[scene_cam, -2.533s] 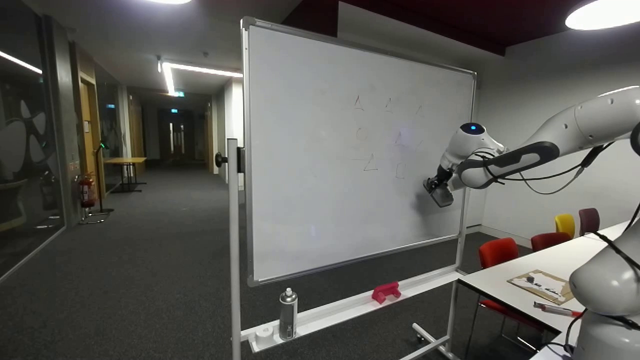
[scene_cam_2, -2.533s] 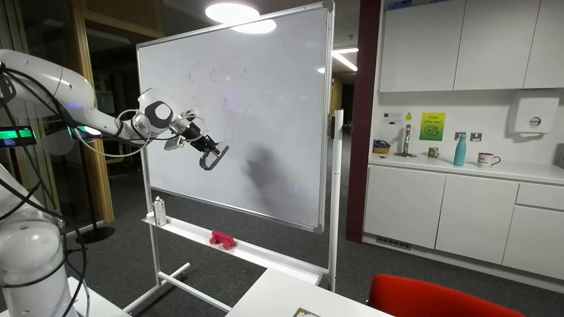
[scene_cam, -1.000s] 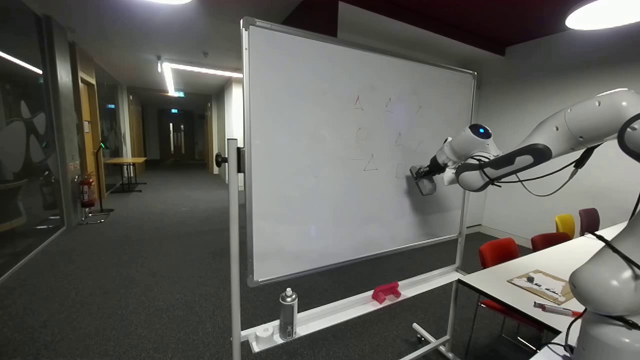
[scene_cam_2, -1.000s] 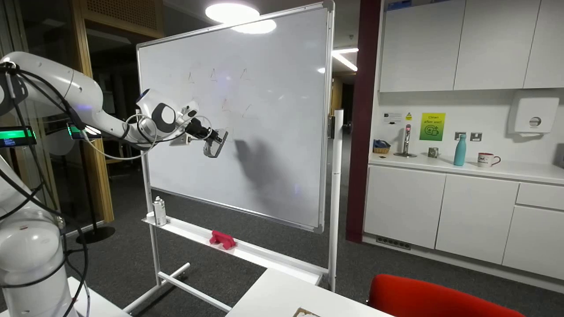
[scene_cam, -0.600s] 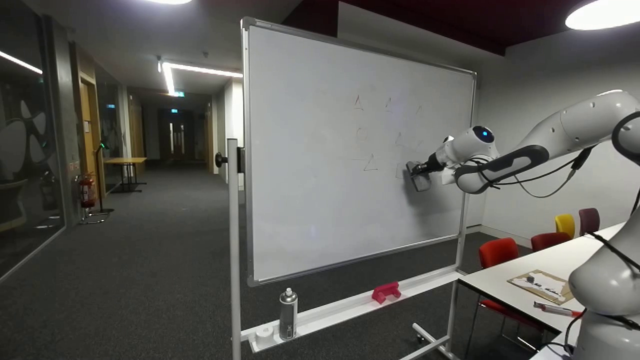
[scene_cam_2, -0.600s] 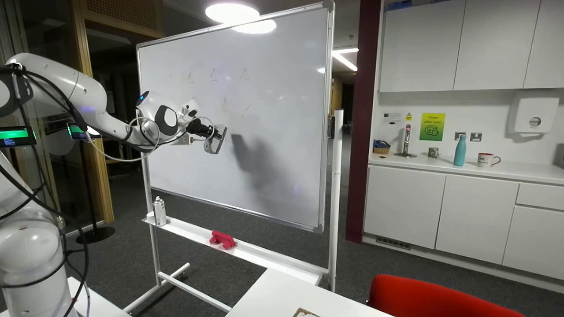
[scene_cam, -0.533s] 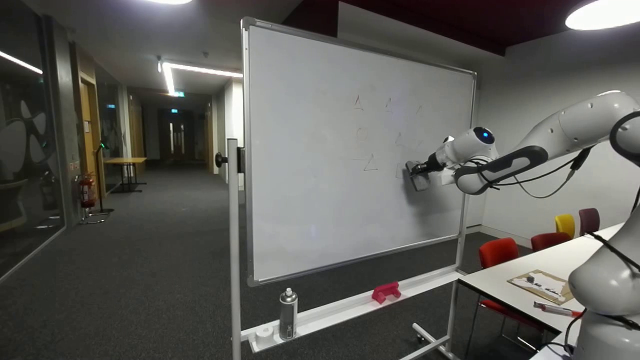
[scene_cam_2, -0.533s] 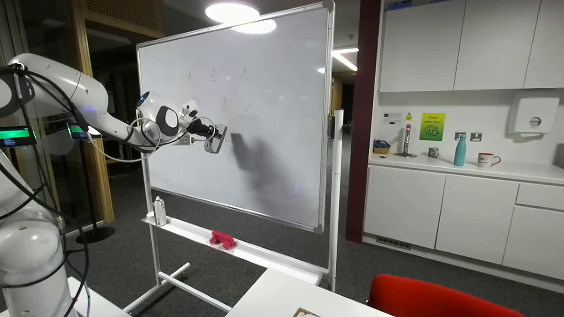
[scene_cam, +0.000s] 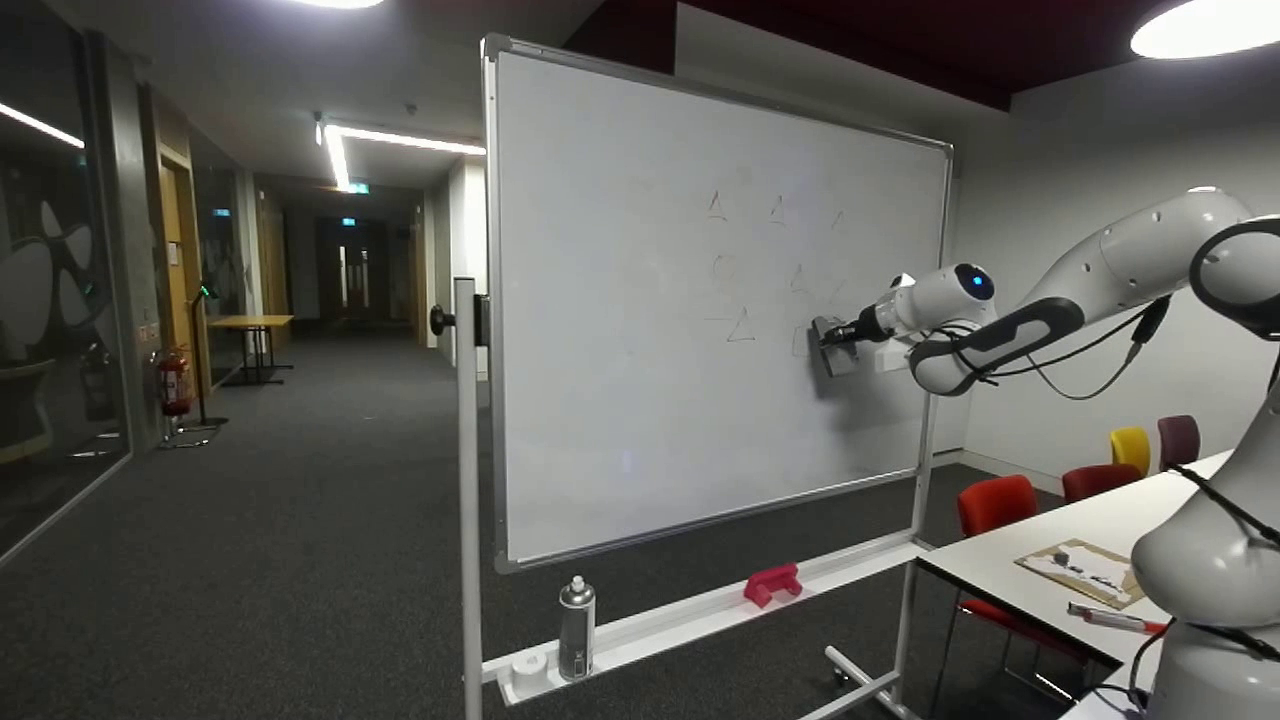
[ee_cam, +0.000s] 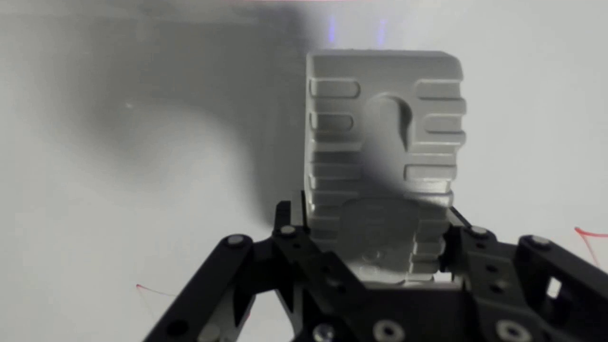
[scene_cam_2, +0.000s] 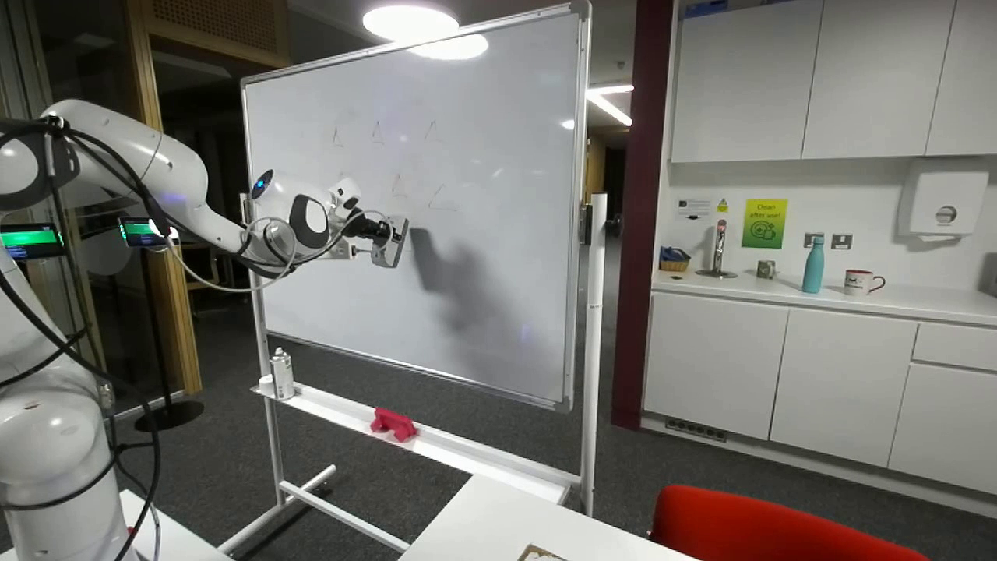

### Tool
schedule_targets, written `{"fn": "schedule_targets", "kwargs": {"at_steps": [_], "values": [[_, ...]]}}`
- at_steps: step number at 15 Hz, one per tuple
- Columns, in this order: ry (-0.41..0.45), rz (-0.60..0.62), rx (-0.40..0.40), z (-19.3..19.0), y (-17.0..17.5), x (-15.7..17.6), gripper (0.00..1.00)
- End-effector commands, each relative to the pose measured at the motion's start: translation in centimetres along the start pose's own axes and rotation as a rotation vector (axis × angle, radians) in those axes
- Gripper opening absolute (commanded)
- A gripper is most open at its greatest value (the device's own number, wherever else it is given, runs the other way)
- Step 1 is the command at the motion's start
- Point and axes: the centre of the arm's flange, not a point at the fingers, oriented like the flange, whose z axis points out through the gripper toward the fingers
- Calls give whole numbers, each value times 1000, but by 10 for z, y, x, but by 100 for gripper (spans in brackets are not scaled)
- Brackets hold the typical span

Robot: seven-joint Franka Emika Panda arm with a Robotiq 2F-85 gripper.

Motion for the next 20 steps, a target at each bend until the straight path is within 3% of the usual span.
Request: {"fn": "schedule_targets", "kwargs": {"at_steps": [1, 10, 13, 14, 19, 20], "values": [[69, -46, -6, 14, -2, 7, 35], [26, -73, -43, 25, -8, -4, 35], [60, -29, -9, 11, -6, 16, 35], [13, -40, -20, 12, -1, 2, 60], [23, -39, -15, 10, -5, 7, 60], [23, -39, -15, 10, -5, 7, 35]]}}
